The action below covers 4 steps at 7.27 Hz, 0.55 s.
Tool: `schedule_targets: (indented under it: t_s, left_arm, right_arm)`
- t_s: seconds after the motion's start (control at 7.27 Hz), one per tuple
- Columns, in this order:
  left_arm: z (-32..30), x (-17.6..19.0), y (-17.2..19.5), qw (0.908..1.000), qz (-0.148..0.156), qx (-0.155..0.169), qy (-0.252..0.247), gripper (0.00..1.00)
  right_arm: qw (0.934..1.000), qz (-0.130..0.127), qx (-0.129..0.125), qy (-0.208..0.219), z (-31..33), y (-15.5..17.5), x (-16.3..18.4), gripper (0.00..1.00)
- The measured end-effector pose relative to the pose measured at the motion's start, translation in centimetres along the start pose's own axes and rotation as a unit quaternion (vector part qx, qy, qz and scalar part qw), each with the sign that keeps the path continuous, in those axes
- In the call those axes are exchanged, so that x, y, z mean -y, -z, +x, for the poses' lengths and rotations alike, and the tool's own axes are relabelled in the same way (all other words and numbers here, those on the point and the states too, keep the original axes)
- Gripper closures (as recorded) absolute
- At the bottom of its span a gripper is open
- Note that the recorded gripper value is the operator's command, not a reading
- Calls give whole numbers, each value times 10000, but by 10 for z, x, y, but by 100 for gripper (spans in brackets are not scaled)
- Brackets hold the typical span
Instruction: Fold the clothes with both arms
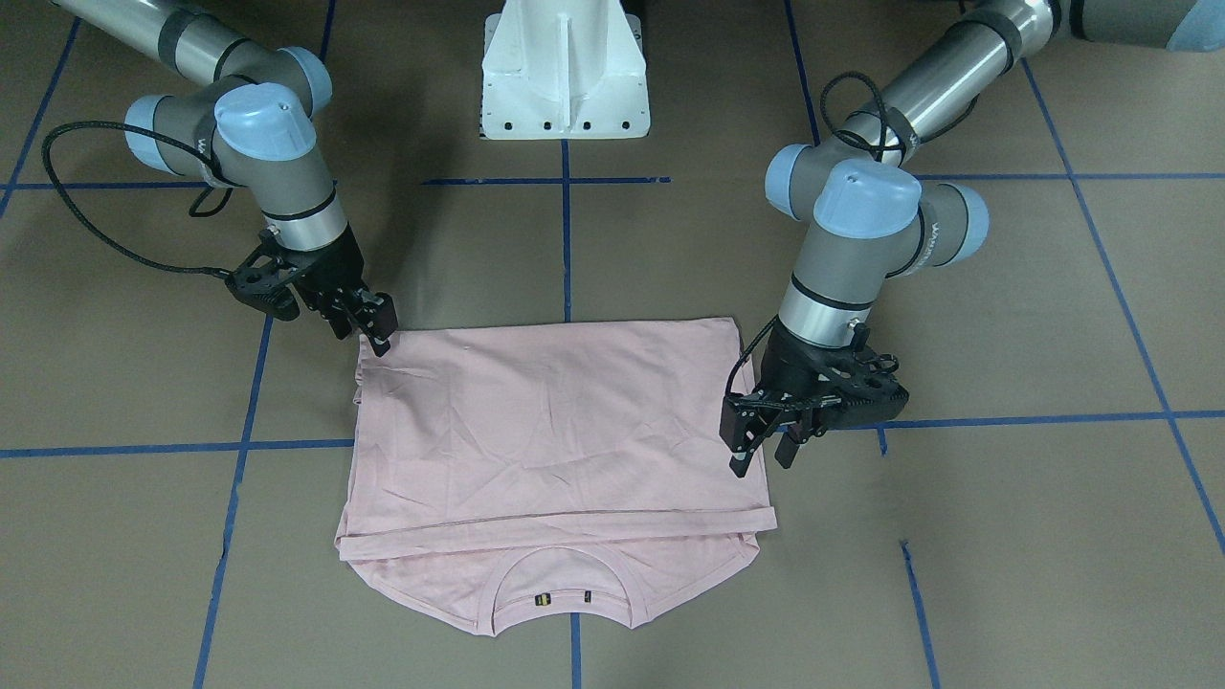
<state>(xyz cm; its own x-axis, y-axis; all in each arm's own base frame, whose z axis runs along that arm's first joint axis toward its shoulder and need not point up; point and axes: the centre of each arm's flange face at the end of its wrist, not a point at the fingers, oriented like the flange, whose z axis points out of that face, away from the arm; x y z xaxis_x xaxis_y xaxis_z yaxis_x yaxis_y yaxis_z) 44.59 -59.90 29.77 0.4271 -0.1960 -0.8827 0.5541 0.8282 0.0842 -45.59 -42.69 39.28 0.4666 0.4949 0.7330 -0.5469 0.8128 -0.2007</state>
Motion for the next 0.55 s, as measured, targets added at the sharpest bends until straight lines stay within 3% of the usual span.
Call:
schedule_targets:
  t_s: [0.14,0.28,0.55]
  left_arm:
    - [0,0,0,10000,-1,-5,12,35]
    - [1,0,1,10000,1,-9,38,35]
    - [2,0,2,10000,6,-26,61,35]
  right_arm:
    - [10000,-11,-12,5,0,-1,-1,84]
    - [10000,-19,-10,5,0,-1,-2,98]
    - [10000,-41,-2,16,0,-1,-5,100]
